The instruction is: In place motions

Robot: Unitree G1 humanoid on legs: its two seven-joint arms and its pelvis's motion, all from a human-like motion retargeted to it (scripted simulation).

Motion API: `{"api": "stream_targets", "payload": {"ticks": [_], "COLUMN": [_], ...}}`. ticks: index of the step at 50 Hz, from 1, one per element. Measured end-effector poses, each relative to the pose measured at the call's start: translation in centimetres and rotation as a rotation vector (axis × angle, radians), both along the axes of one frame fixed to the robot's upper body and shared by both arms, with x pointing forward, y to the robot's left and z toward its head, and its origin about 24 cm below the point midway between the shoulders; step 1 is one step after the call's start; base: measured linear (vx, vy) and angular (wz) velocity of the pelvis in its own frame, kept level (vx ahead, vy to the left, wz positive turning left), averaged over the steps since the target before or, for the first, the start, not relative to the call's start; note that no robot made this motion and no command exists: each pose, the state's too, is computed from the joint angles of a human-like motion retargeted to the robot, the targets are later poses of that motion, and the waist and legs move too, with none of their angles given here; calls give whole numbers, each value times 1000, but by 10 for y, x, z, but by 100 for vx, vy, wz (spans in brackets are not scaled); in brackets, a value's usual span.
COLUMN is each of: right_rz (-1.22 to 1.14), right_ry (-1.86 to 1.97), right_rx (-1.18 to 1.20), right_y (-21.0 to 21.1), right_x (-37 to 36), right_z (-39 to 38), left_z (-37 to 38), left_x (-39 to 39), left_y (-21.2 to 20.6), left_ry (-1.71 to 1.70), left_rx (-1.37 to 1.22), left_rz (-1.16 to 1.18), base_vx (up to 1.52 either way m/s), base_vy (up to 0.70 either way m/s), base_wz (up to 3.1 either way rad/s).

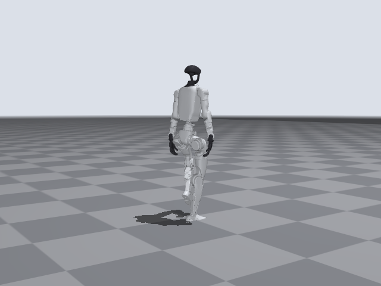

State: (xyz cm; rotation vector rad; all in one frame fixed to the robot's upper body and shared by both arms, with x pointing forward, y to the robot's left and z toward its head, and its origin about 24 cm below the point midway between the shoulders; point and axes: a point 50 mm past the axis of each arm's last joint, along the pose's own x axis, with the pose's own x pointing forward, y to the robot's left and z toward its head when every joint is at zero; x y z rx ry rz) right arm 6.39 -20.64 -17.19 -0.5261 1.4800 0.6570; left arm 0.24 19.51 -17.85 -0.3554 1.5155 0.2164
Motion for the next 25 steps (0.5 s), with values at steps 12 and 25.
{"api": "stream_targets", "payload": {"ticks": [12, 25], "right_rz": [-33, -22], "right_ry": [-48, 120], "right_rx": [25, -21], "right_y": [7, 0], "right_x": [3, -54], "right_z": [-1, -5], "left_z": [1, 1], "left_x": [-24, -8], "left_y": [-2, 7], "left_ry": [89, 41], "left_rx": [-12, 44], "left_rz": [-21, -7], "base_vx": [-2, 12], "base_vy": [-1, 0], "base_wz": [-9, 22]}}
